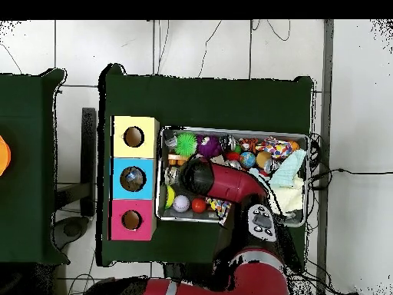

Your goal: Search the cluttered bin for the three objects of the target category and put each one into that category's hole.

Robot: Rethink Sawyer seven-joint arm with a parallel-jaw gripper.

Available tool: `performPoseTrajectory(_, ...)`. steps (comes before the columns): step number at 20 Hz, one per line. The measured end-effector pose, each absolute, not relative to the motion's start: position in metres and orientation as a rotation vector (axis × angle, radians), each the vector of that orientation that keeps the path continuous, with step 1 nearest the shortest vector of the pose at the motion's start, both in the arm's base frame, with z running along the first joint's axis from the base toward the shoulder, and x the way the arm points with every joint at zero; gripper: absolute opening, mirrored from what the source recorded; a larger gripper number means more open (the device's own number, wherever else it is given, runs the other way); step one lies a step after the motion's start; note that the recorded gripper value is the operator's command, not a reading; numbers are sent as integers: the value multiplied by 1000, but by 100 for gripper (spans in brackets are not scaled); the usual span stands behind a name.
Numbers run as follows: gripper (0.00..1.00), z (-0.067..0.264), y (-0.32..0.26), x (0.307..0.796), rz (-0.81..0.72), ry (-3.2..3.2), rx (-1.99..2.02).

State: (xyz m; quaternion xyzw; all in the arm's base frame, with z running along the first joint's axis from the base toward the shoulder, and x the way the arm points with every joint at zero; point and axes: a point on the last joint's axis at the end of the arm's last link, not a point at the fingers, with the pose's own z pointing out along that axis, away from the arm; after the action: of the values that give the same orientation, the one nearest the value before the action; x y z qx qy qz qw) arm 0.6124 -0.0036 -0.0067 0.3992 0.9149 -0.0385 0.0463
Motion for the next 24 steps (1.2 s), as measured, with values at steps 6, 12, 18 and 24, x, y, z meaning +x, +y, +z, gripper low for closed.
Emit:
performPoseTrajectory(6, 0, 48, -7, 618, -111, 2780, 1236)
performPoseTrajectory(12, 0, 108, -10, 620, -113, 2795, 1274)
performPoseTrajectory(18, 0, 154, -16, 623, -100, 2793, 1303)
performPoseTrajectory(24, 100, 165, -38, 624, -95, 2758, 1345)
